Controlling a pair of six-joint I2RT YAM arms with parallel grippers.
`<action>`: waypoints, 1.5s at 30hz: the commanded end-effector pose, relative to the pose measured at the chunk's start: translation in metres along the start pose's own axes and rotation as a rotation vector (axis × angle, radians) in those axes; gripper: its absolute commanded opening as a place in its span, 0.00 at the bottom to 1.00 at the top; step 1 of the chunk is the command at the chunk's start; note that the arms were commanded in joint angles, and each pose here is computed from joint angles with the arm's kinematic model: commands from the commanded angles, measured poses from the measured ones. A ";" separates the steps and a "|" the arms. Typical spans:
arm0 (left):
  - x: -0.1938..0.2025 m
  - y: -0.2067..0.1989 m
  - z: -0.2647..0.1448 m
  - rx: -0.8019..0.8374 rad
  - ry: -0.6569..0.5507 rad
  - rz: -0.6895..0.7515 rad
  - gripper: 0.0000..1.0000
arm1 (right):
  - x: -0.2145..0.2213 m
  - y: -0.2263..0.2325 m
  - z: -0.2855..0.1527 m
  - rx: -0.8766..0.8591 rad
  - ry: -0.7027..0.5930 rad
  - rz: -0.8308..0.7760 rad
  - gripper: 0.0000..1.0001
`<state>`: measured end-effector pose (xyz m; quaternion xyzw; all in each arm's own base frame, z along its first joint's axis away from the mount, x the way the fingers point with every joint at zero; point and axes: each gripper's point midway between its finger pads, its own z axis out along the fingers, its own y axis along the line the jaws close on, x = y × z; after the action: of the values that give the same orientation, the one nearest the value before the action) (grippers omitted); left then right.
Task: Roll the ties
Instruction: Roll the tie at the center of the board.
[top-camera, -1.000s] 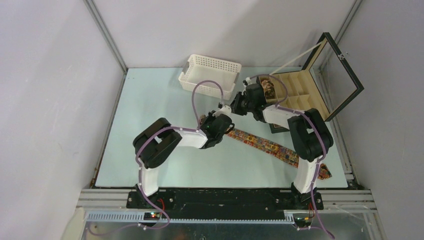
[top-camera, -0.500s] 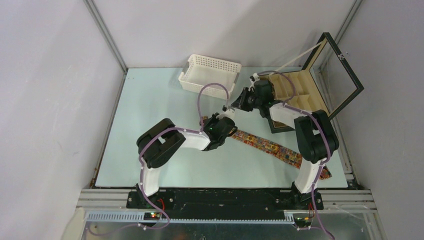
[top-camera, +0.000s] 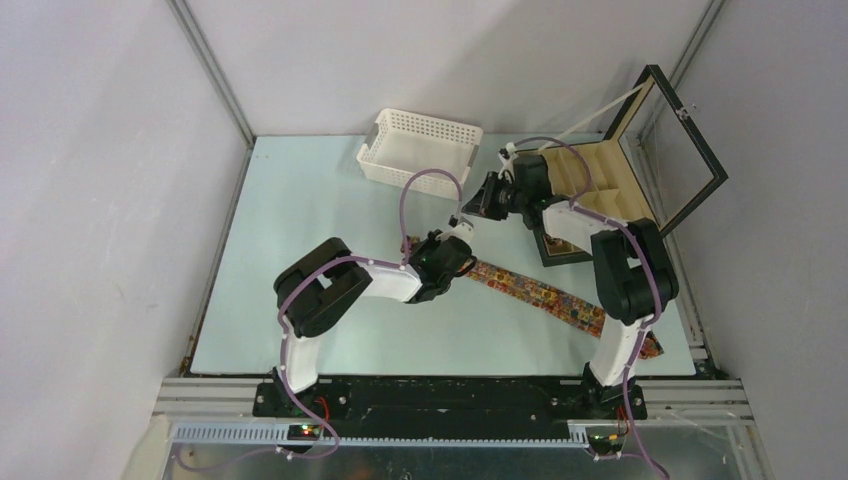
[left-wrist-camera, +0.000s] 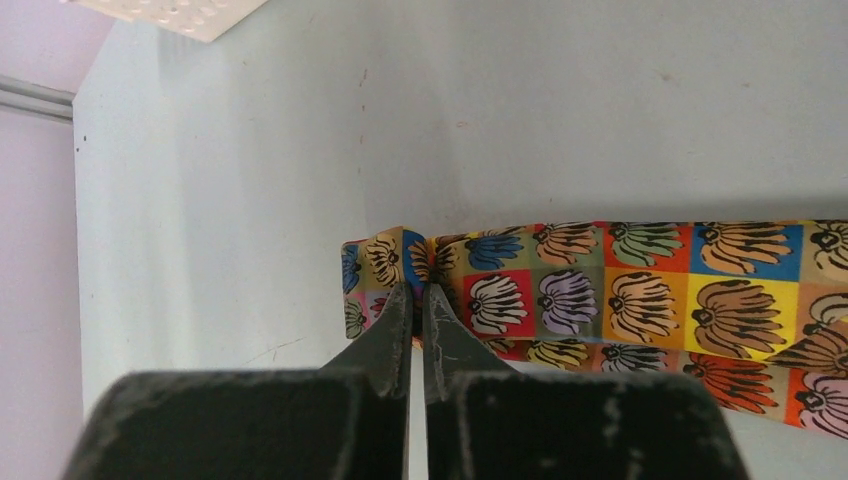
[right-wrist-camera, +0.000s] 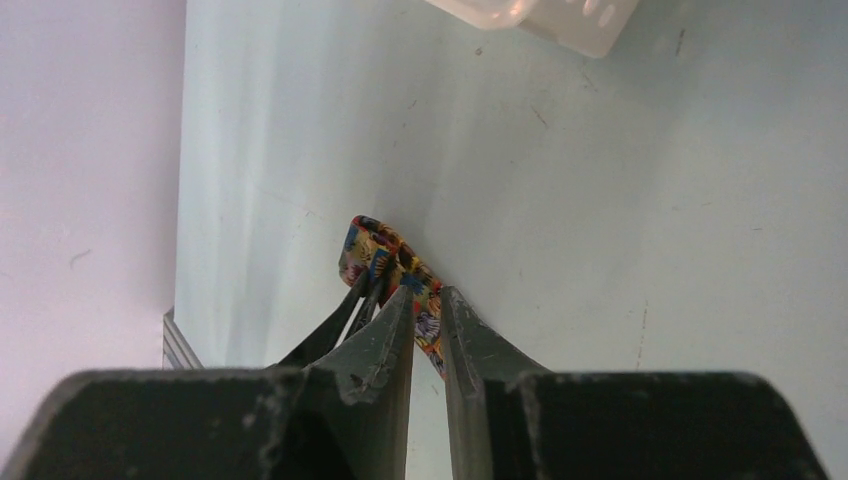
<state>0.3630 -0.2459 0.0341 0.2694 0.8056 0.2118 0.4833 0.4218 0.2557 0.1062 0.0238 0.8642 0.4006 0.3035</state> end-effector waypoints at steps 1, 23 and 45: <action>-0.020 -0.004 -0.007 0.051 -0.031 -0.045 0.00 | -0.008 0.014 0.005 -0.058 0.009 -0.023 0.19; -0.022 -0.022 -0.006 0.146 -0.028 -0.060 0.00 | 0.027 0.059 0.062 -0.396 0.414 -0.086 0.31; -0.020 -0.023 -0.006 0.152 -0.028 -0.062 0.00 | 0.073 0.045 0.106 -0.402 0.571 -0.042 0.58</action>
<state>0.3569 -0.2636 0.0225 0.2981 0.8199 0.1605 0.4616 0.4180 0.3711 0.0538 -0.1600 0.8226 0.5400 0.0782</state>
